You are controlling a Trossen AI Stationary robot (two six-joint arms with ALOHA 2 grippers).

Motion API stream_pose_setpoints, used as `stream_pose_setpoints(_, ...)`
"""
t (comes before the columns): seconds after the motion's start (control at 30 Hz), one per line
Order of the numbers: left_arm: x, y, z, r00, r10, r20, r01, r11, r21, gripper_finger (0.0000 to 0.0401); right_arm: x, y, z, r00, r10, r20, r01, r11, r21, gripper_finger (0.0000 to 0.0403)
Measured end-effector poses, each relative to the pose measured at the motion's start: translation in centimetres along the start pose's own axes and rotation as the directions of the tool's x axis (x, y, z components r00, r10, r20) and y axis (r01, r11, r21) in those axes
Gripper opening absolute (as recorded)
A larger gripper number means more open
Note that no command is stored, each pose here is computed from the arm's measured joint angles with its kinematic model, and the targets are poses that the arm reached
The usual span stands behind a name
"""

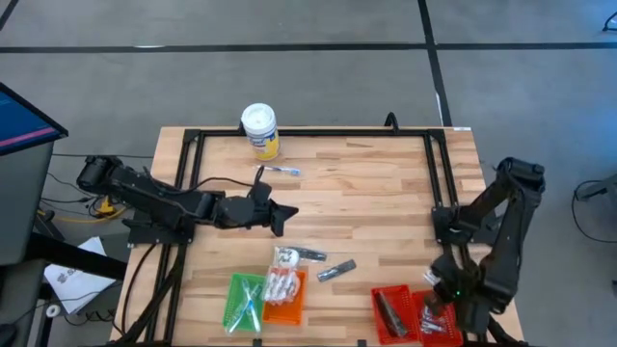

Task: Pick & Place Travel size toiletries
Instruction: Put the silver nail cutter into the right red basket

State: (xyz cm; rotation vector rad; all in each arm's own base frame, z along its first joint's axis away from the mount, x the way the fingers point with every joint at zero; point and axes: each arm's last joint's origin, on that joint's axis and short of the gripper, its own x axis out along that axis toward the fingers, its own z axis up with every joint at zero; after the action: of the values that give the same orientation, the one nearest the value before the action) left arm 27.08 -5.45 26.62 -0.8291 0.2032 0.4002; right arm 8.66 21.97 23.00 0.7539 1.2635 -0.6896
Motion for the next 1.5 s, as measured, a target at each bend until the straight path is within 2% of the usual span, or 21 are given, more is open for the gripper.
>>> stream_pose_setpoints(0.27, -0.4, -0.5, -0.4, 1.0, -0.014, 0.016, 0.014, 0.999, -0.049, 0.0, 2.0, 2.8, -3.0, 0.996, 0.055, -0.069, -0.055, 0.998, -0.001, 0.0052)
stream_pose_setpoints(0.43, -0.5, -0.8, -0.5, 0.999, -0.02, 0.039, 0.023, 0.997, -0.071, 0.0, 2.7, 4.3, -4.2, 0.997, -0.006, -0.071, 0.004, 0.999, -0.036, 0.0052)
stream_pose_setpoints(0.5, -0.5, -0.8, -0.5, 0.999, -0.021, 0.045, 0.024, 0.997, -0.076, 0.0, 3.2, 5.1, -5.0, 0.996, 0.001, -0.091, -0.003, 1.0, -0.018, 0.0052)
stream_pose_setpoints(0.8, -0.5, -1.0, -0.4, 0.998, -0.037, 0.057, 0.042, 0.995, -0.089, 0.0, 5.2, 6.0, -6.1, 0.989, -0.095, -0.114, 0.092, 0.995, -0.032, 0.0054)
stream_pose_setpoints(1.23, -0.8, -1.3, -0.7, 0.997, -0.054, 0.051, 0.059, 0.994, -0.087, 0.0, 5.2, 5.8, -6.0, 0.987, -0.119, -0.104, 0.116, 0.993, -0.035, 0.0118)
stream_pose_setpoints(1.5, -0.8, -1.3, -0.6, 0.997, -0.058, 0.056, 0.063, 0.994, -0.09, 0.0, 3.1, 5.7, -5.4, 0.975, -0.215, -0.053, 0.211, 0.975, -0.075, 0.0165)
